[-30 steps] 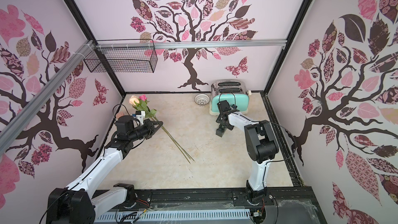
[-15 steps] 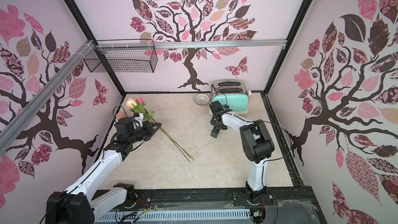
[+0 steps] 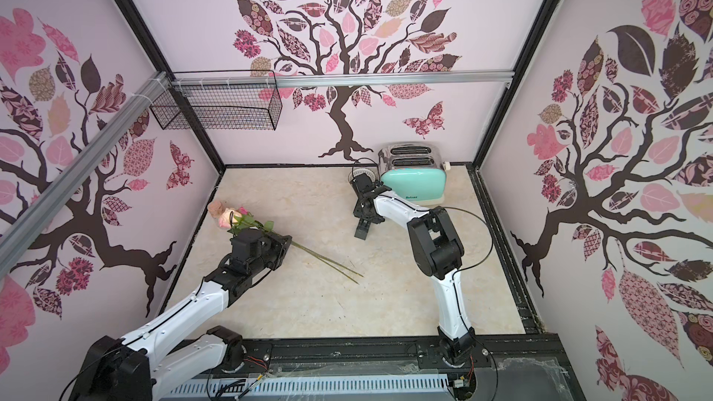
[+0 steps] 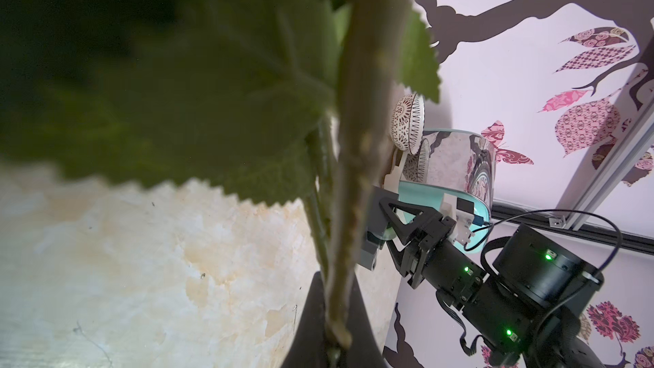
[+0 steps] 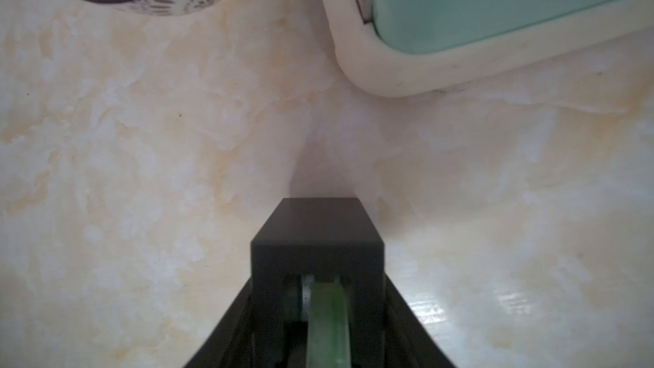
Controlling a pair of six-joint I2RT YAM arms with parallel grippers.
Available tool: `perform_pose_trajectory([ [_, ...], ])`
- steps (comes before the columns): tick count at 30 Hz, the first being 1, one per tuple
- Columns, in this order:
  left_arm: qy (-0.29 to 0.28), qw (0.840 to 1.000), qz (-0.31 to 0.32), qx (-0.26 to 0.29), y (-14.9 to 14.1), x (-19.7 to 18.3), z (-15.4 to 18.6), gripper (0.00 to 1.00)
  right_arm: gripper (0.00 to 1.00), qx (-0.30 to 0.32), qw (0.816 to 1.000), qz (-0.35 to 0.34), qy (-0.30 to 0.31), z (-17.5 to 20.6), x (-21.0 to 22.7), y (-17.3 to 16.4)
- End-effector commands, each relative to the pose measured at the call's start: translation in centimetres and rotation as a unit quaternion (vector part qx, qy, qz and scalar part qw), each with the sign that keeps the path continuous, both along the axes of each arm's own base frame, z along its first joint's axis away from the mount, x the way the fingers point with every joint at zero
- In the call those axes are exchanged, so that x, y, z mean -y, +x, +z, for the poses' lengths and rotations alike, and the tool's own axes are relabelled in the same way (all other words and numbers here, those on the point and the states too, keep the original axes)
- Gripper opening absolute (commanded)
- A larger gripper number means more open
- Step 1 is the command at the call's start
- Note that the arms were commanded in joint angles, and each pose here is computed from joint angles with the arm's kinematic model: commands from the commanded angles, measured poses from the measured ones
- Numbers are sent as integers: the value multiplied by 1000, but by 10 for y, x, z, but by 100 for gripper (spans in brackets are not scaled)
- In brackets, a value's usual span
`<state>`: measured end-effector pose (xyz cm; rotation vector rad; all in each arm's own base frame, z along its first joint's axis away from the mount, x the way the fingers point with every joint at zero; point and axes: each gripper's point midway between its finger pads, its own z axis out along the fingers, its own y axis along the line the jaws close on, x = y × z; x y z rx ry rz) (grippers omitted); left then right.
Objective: Wrap bouquets with tape
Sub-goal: Move the Tape Cutter to the center of the board.
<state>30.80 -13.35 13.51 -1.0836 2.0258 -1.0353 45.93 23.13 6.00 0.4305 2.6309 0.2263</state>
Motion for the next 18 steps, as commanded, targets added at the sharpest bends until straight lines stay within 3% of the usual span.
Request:
perform_pose_trajectory([
  [1,-10,998,54,10,8,-7,-3,0,61,1,1000,17,-1,3,-3,2],
  [5,-11,999,44,19,11,-1,-3,0,78,30,999,29,22,26,-4,-4],
  [11,-11,998,36,51,13,1,8,0,81,97,988,44,108,69,-4,-35],
  [15,-11,998,41,54,9,-3,9,0,82,169,958,41,227,98,-6,-64],
  [18,-9,998,33,55,8,-2,10,0,74,207,933,22,295,109,0,-82],
])
